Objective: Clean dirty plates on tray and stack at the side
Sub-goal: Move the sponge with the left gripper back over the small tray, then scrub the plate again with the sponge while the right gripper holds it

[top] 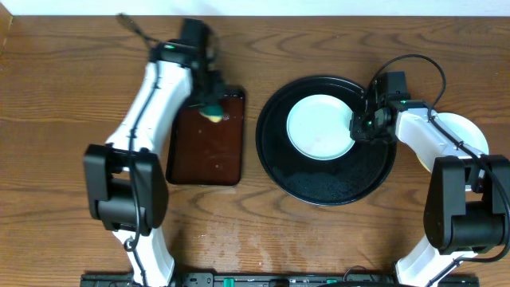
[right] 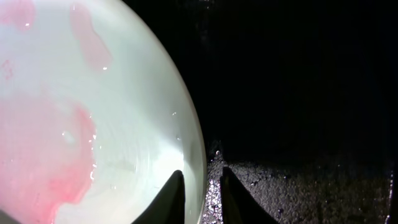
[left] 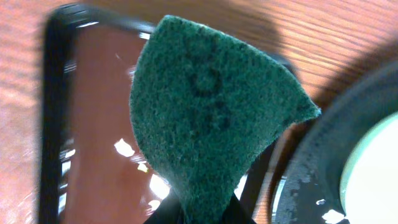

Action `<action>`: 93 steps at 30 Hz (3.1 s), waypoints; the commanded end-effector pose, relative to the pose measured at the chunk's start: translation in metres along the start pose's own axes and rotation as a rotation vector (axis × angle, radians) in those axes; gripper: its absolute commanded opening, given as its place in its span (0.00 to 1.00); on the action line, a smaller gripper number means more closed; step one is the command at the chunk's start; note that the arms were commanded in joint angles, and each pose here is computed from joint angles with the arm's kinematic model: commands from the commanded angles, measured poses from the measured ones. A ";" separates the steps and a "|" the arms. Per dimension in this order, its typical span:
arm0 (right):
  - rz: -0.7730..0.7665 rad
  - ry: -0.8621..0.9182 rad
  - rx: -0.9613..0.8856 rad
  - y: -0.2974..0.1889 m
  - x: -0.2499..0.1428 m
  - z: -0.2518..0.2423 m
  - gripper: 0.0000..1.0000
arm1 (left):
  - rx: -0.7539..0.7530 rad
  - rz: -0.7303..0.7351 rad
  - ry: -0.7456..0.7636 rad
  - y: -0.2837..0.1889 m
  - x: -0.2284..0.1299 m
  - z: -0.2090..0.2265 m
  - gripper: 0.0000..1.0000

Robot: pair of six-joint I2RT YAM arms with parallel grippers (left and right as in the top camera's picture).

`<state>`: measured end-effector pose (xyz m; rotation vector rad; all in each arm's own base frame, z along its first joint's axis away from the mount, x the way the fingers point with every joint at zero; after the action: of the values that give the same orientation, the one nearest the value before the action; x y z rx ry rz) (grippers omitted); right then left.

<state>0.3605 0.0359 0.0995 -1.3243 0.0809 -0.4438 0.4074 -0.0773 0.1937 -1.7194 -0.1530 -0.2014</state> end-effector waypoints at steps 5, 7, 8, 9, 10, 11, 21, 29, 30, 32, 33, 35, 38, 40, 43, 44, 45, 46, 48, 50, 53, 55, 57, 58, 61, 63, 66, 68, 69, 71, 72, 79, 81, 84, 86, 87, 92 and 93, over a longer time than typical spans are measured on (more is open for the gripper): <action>0.003 -0.005 -0.020 0.012 -0.005 -0.005 0.09 | -0.052 0.039 -0.092 -0.009 -0.004 0.028 0.08; 0.000 -0.005 -0.018 0.012 -0.005 -0.005 0.09 | -0.052 0.039 -0.088 -0.009 -0.004 0.028 0.08; -0.003 -0.005 -0.017 0.012 -0.005 -0.005 0.09 | -0.052 0.040 -0.085 -0.009 -0.005 0.027 0.09; -0.005 -0.005 -0.016 0.012 -0.004 -0.004 0.09 | -0.053 0.040 -0.084 -0.009 -0.005 0.026 0.08; -0.010 -0.006 -0.014 0.012 -0.004 -0.004 0.07 | -0.053 0.040 -0.082 -0.009 -0.005 0.025 0.09; -0.013 -0.007 -0.012 0.012 -0.003 -0.004 0.04 | -0.053 0.040 -0.082 -0.009 -0.005 0.025 0.08; -0.103 -0.024 0.028 -0.010 0.015 0.008 0.01 | -0.048 0.084 -0.089 -0.007 -0.012 0.026 0.08; -0.194 -0.125 -0.008 -0.060 0.031 0.019 0.01 | -0.047 0.092 -0.091 -0.006 -0.014 0.026 0.08; -0.207 -0.132 -0.024 -0.066 0.033 0.019 0.01 | -0.047 0.092 -0.091 -0.006 -0.014 0.026 0.08; -0.238 -0.161 -0.052 -0.079 0.035 0.021 0.01 | -0.047 0.092 -0.091 -0.006 -0.014 0.026 0.08; -0.255 -0.169 -0.065 -0.084 0.036 0.022 0.01 | -0.047 0.092 -0.091 -0.006 -0.014 0.026 0.08; -0.295 -0.180 -0.085 -0.095 0.037 0.025 0.01 | -0.047 0.092 -0.091 -0.006 -0.014 0.026 0.08; -0.346 -0.224 -0.101 -0.110 0.035 0.034 0.01 | -0.047 0.092 -0.091 -0.006 -0.014 0.026 0.08; -0.382 -0.239 -0.125 -0.118 0.032 0.039 0.01 | -0.047 0.092 -0.091 -0.006 -0.014 0.026 0.08; -0.413 -0.292 -0.158 -0.125 0.026 0.049 0.01 | -0.047 0.092 -0.091 -0.006 -0.014 0.026 0.08; -0.421 -0.314 -0.172 -0.126 0.024 0.053 0.01 | -0.047 0.092 -0.091 -0.006 -0.014 0.026 0.08; -0.428 -0.329 -0.188 -0.126 0.022 0.056 0.01 | -0.047 0.092 -0.091 -0.006 -0.014 0.026 0.08; -0.436 -0.340 -0.207 -0.126 0.020 0.059 0.01 | -0.047 0.092 -0.091 -0.006 -0.014 0.026 0.08; -0.449 -0.366 -0.239 -0.126 0.016 0.065 0.01 | -0.047 0.092 -0.091 -0.006 -0.014 0.026 0.08; -0.460 -0.382 -0.256 -0.126 0.012 0.071 0.01 | -0.047 0.092 -0.091 -0.006 -0.014 0.026 0.08; -0.464 -0.396 -0.261 -0.125 0.009 0.075 0.01 | -0.047 0.092 -0.091 -0.006 -0.014 0.026 0.08; -0.461 -0.395 -0.256 -0.125 0.009 0.076 0.01 | -0.048 0.092 -0.091 -0.006 -0.014 0.026 0.08; -0.455 -0.374 -0.254 -0.125 0.008 0.075 0.01 | -0.049 0.091 -0.086 -0.006 -0.014 0.025 0.08; -0.445 -0.363 -0.247 -0.124 0.006 0.075 0.01 | -0.051 0.086 -0.080 -0.005 -0.013 0.022 0.08; -0.386 -0.345 -0.190 -0.119 0.000 0.076 0.01 | -0.060 0.058 -0.047 -0.004 -0.009 0.011 0.08; -0.332 -0.337 -0.134 -0.115 -0.005 0.077 0.01 | -0.069 0.035 -0.017 -0.002 -0.007 -0.001 0.08; -0.268 -0.290 -0.087 -0.105 -0.013 0.076 0.01 | -0.093 -0.015 0.055 0.001 -0.002 -0.028 0.08; -0.244 -0.258 -0.083 -0.099 -0.017 0.073 0.01 | -0.109 -0.042 0.098 0.002 -0.001 -0.045 0.08; -0.230 -0.243 -0.082 -0.095 -0.020 0.071 0.01 | -0.116 -0.054 0.117 0.002 -0.001 -0.053 0.07; -0.205 -0.217 -0.091 -0.087 -0.025 0.066 0.01 | -0.136 -0.082 0.165 0.003 -0.001 -0.073 0.08; -0.196 -0.209 -0.096 -0.084 -0.028 0.064 0.01 | -0.143 -0.090 0.182 0.004 -0.002 -0.080 0.07; -0.137 -0.146 -0.083 -0.051 -0.043 0.049 0.01 | -0.177 -0.112 0.268 0.005 -0.011 -0.117 0.07; -0.107 -0.116 -0.051 -0.044 -0.047 0.046 0.01 | -0.179 -0.110 0.276 0.005 -0.012 -0.121 0.08; -0.071 -0.095 -0.008 -0.038 -0.048 0.042 0.01 | -0.180 -0.109 0.278 0.005 -0.013 -0.121 0.07; -0.060 -0.076 -0.013 -0.036 -0.047 0.038 0.01 | -0.180 -0.109 0.278 0.005 -0.013 -0.121 0.08; -0.053 -0.069 -0.017 -0.034 -0.047 0.037 0.01 | -0.181 -0.108 0.276 0.005 -0.013 -0.122 0.08; -0.011 -0.050 -0.038 -0.021 -0.050 0.031 0.01 | -0.185 -0.101 0.294 0.005 -0.017 -0.129 0.07; -0.001 -0.049 -0.039 -0.018 -0.051 0.031 0.01 | -0.184 -0.102 0.300 0.006 -0.018 -0.131 0.07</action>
<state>0.3215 0.0779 0.1285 -1.3892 -0.0128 -0.4371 0.3911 -0.2004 0.2014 -1.8391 -0.0183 -0.5388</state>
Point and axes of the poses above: each gripper's point midway between its finger pads, its own y axis out along the fingers, its own z axis along the line the jaws close on, x = y × z, the point moved 9 cm from there along -y, back along the fingers, and after that the axes turned 13 degrees about y, right-handed, at the moved point
